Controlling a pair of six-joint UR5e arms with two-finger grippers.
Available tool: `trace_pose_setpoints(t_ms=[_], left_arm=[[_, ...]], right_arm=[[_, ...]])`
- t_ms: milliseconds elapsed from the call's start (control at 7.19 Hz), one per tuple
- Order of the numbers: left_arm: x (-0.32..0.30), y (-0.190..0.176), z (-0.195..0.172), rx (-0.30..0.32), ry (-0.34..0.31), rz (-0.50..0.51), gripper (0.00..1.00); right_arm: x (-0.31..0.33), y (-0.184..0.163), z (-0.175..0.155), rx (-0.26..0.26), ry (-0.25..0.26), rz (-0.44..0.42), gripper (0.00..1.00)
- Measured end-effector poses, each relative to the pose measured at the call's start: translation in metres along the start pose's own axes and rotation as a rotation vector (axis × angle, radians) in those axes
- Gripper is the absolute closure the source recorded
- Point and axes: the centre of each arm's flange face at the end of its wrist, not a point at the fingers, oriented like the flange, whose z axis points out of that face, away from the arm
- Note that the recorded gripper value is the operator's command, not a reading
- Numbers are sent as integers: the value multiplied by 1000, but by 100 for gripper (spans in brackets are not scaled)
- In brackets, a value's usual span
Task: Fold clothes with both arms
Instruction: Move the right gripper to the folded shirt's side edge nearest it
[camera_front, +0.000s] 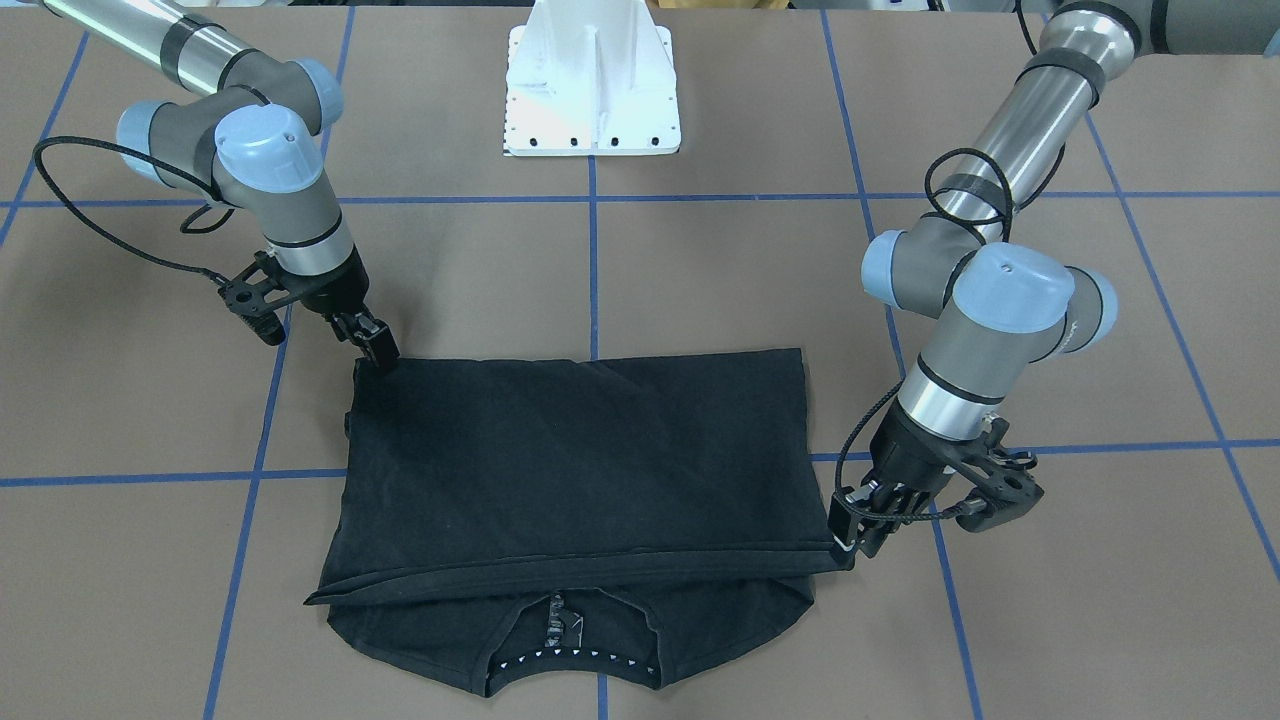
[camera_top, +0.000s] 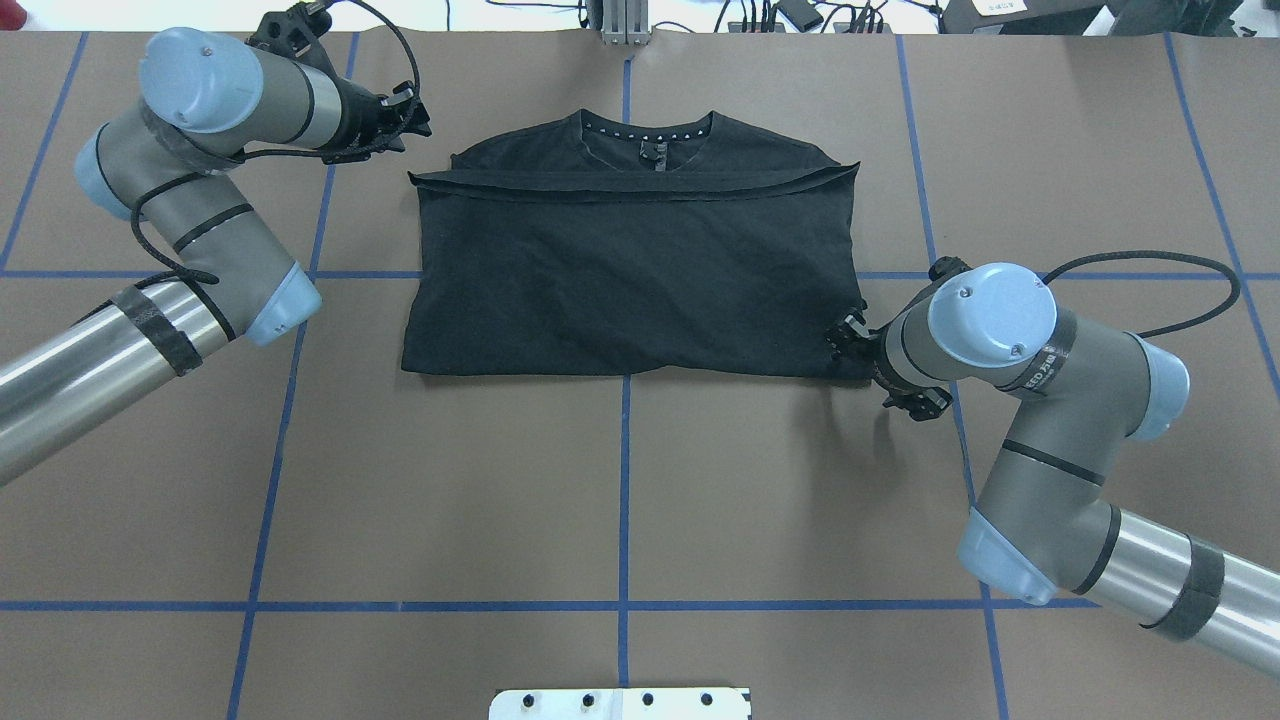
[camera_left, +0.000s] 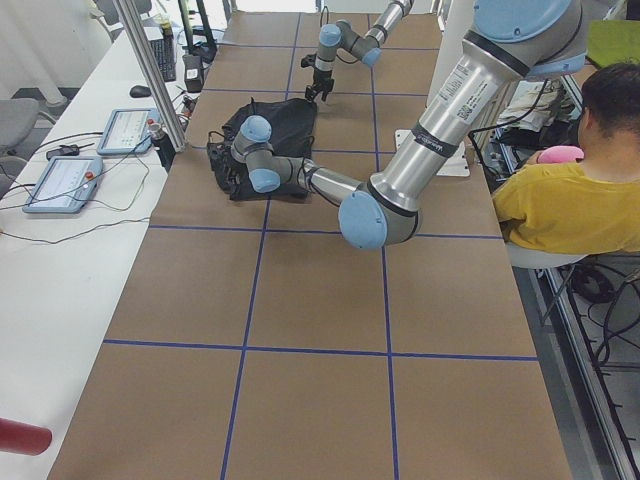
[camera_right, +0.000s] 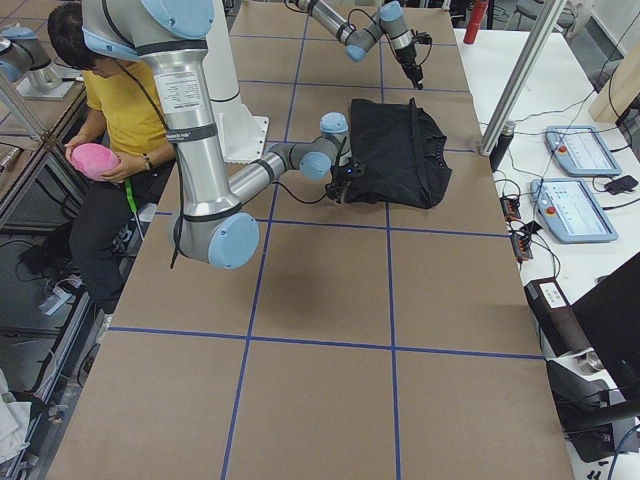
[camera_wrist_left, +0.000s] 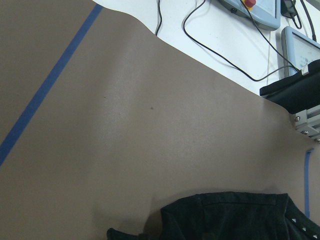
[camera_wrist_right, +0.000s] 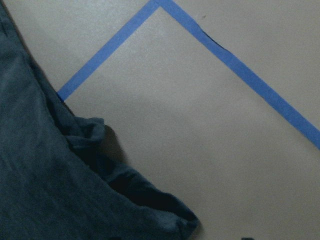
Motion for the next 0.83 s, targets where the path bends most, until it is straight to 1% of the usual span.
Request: trace_pose_setpoints(t_ms=[417,834], left_arm=[[-3,0,0,0,-4,0,54],[-4,0,0,0,-6,0,54]], right_arm=[[-2,2,0,4,-6,-8,17],[-2,0,5,22,-3,-9,18]])
